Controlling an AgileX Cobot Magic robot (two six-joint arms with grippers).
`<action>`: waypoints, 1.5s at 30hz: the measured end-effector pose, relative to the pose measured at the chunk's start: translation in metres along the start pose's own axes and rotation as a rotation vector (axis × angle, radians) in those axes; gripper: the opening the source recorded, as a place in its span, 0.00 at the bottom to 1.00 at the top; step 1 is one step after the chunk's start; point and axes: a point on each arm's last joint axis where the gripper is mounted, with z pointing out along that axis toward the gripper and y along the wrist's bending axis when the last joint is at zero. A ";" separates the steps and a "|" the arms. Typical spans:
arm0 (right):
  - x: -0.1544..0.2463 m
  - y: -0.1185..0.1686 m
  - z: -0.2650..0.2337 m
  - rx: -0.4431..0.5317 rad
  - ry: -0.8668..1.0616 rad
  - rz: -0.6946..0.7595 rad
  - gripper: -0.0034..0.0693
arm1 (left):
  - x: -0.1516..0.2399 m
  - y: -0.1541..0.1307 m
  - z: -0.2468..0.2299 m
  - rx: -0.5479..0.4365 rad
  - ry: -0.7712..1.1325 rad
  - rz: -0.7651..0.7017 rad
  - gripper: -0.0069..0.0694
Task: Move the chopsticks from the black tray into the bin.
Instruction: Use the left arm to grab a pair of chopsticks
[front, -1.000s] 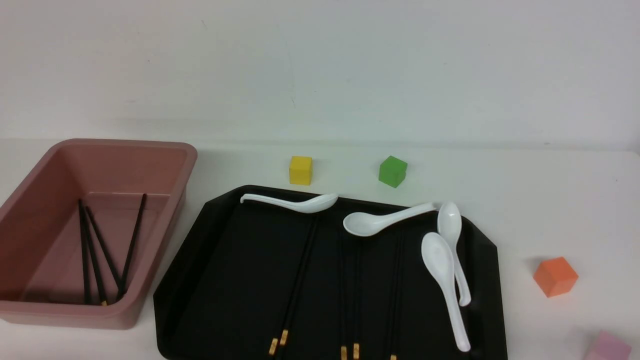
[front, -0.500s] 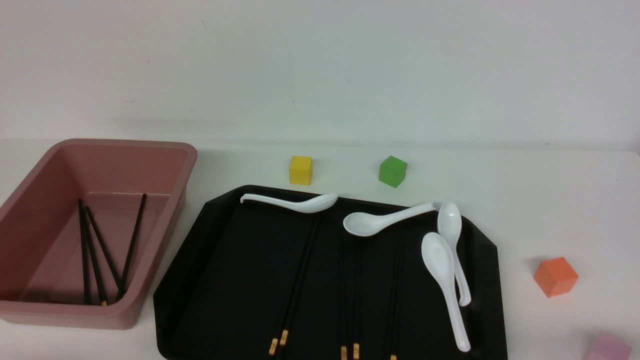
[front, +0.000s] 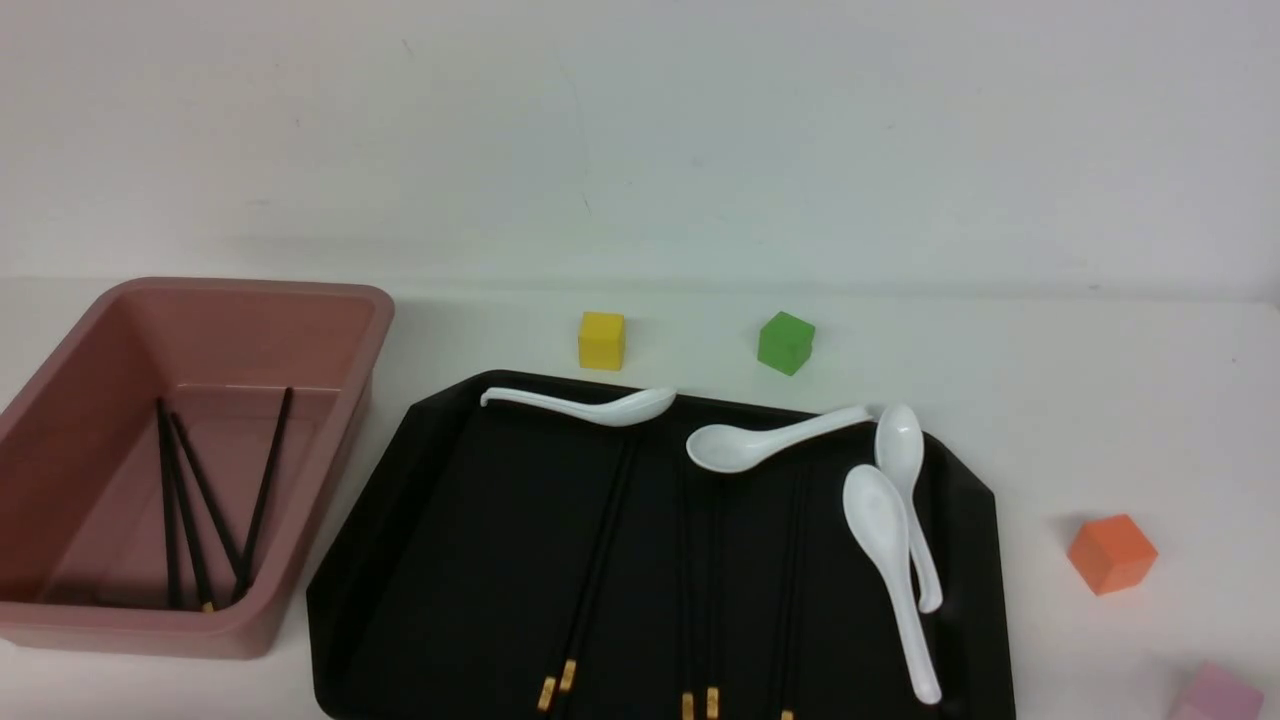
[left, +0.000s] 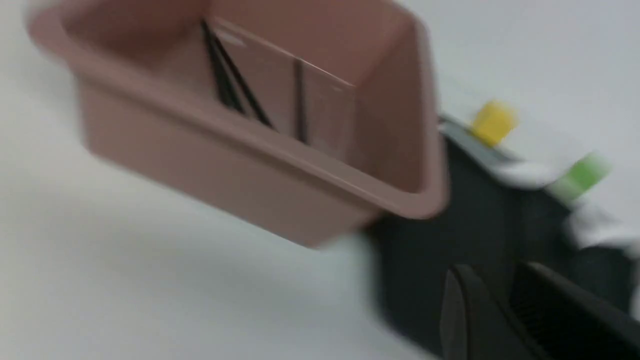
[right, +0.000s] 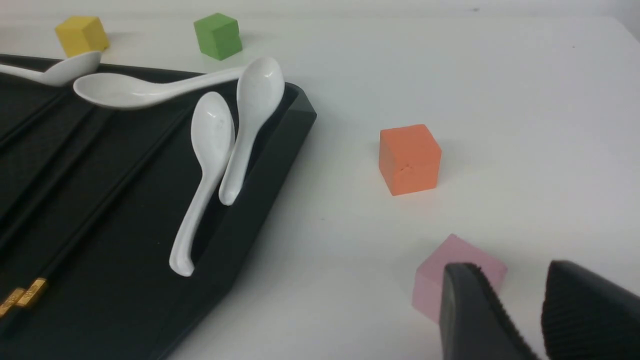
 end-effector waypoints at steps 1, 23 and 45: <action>0.000 0.000 0.000 0.000 0.000 0.000 0.38 | 0.001 -0.002 0.000 0.026 0.013 -0.167 0.26; 0.000 0.000 0.000 0.000 0.000 0.000 0.38 | -0.029 -0.048 -0.018 0.330 0.035 -0.866 0.18; 0.000 0.000 0.000 0.000 0.000 0.000 0.38 | -0.065 -0.112 0.133 -0.314 1.084 0.042 0.07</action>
